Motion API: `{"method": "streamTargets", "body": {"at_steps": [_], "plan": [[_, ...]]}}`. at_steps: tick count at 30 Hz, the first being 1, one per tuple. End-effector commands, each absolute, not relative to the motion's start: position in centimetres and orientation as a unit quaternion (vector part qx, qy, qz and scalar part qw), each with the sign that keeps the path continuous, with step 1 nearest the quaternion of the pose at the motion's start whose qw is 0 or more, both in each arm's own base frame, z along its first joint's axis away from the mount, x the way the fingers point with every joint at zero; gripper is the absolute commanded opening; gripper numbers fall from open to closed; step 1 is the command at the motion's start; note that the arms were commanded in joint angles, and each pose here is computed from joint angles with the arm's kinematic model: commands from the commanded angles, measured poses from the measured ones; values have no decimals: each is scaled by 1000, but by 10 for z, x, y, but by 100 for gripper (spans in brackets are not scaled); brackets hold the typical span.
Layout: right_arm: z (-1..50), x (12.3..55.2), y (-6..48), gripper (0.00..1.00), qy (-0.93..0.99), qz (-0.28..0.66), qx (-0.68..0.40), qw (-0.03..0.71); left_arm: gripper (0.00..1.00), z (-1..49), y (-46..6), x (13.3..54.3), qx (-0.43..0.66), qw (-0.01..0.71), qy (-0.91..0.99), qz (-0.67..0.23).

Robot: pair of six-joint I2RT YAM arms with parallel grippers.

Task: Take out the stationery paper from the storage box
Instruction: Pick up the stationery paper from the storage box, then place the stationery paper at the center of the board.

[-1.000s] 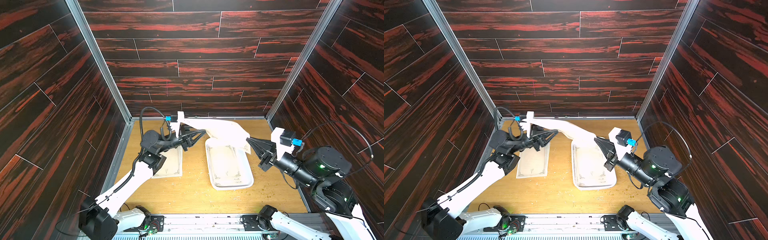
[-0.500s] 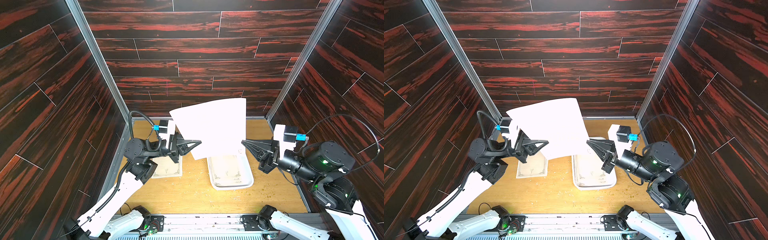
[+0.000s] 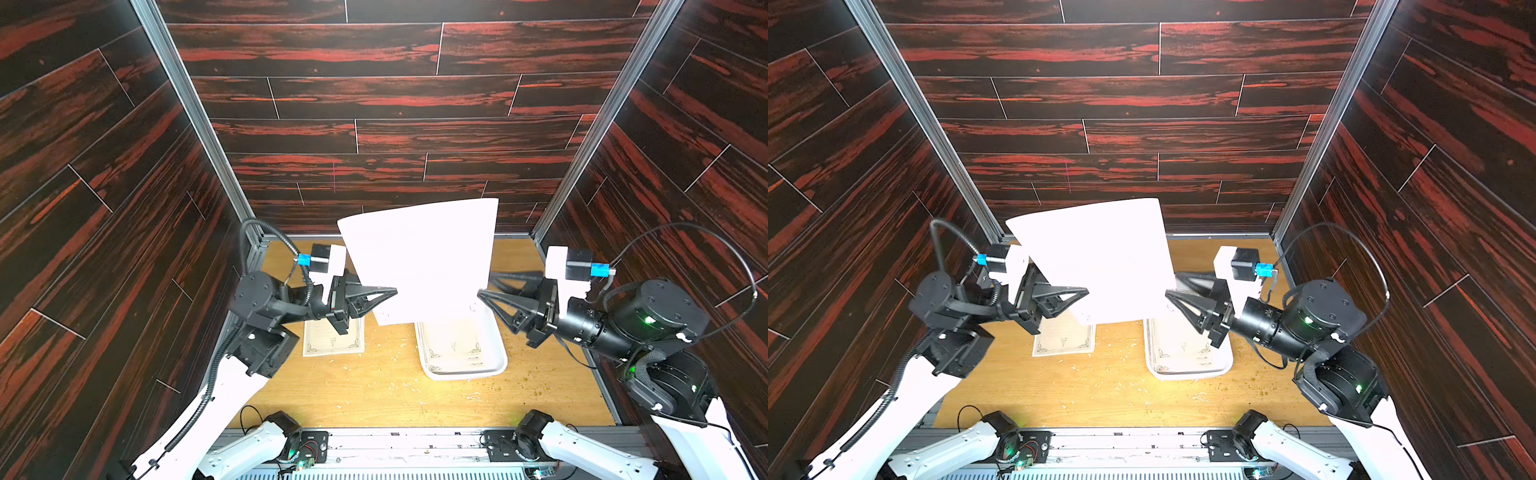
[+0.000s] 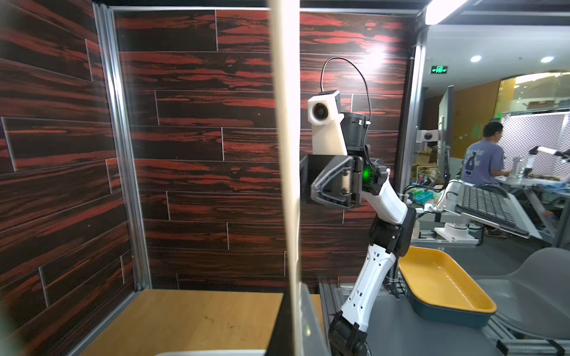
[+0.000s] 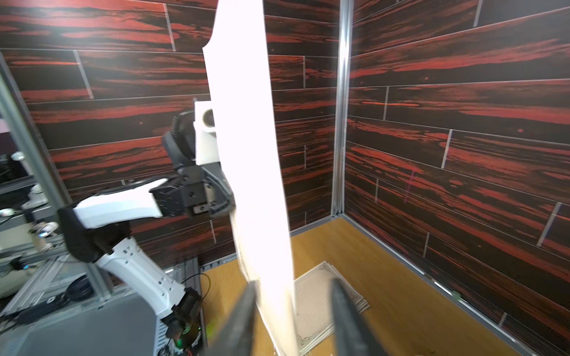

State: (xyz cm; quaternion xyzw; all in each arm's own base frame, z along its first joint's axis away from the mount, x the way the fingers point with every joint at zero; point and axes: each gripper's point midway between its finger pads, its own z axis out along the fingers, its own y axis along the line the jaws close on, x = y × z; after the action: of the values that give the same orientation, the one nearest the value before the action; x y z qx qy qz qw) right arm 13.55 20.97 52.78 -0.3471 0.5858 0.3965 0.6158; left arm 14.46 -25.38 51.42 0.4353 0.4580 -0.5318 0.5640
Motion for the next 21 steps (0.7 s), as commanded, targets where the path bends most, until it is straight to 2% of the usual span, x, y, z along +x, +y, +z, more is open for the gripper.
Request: {"method": "streamTargets", "body": {"at_steps": [1,5,8,14,21], "plan": [[532,162,197,70,618,345,-295,642,0,480,-245,170,415,522,586,-461],[523,207,184,71,671,254,-233,656,0,441,-224,217,323,464,708,-422],[509,227,189,71,696,218,-227,645,0,411,-202,246,247,429,764,-414],[484,233,224,71,709,248,-278,599,0,331,-150,297,124,352,852,-367],[460,239,242,71,732,262,-291,557,0,237,-114,322,88,241,914,-314]]}}
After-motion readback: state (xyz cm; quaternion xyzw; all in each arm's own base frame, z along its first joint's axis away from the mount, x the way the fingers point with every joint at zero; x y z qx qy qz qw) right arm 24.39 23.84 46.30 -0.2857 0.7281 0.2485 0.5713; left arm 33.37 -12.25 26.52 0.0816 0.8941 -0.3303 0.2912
